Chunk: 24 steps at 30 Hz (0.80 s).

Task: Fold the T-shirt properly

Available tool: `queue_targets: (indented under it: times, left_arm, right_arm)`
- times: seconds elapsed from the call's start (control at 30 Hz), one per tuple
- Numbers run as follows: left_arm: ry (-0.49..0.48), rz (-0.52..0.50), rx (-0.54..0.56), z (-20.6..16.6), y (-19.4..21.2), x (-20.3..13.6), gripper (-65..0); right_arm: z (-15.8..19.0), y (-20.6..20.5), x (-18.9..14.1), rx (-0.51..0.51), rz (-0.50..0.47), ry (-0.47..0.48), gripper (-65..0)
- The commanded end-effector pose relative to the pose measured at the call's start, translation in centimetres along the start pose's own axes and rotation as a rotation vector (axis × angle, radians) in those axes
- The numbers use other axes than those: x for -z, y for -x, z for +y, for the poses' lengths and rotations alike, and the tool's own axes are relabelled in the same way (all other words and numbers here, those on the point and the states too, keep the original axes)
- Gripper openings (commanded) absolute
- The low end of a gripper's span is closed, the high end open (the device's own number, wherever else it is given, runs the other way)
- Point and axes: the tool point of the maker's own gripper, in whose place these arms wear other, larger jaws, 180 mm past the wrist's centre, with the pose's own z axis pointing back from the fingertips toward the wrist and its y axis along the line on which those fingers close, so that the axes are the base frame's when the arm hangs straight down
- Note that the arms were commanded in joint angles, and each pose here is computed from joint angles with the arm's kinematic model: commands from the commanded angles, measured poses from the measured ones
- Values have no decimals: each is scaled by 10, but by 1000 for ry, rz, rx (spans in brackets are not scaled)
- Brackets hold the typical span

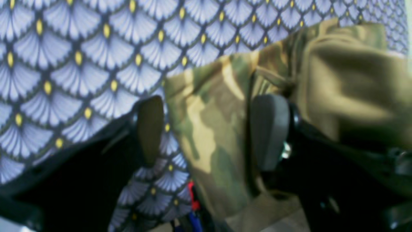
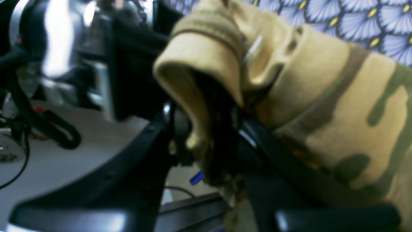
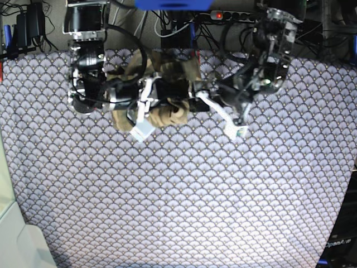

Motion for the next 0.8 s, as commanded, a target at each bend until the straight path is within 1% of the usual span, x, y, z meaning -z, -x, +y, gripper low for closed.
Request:
queue_targets:
  times: [0.0,0.13,0.27,0.37,0.53,0.63,0.77]
  left_arm:
    - [3,-50,-3,2,-14,-7,-229]
    - [-59,-78,-72,32,-15,-17,-229]
    - [-110,-94,-126,55,-13,-26,-229]
    - [-141,-114,-155,70,-15,-33,-229]
    - [-197,-135,-181,94,-16,-46,-229]
    - [-222,-153,-191,105,-21,-53,-229]
    - [-239,-157,-181,112,-24,-58,-229]
  right_arm:
    - [5,-12,-1,-24,-33,-18,-470]
    - [5,-15,0,-20,-52,-21,-458]
    - [14,-12,9,-39,-24,-49,-446]
    - [15,-12,9,-41,-23,-51,-431]
    - [20,-8,14,-46,-5,-66,-401]
    - [34,-1,26,-80,44,-107,-377]
    - [48,0,36,-125,80,-146,-349]
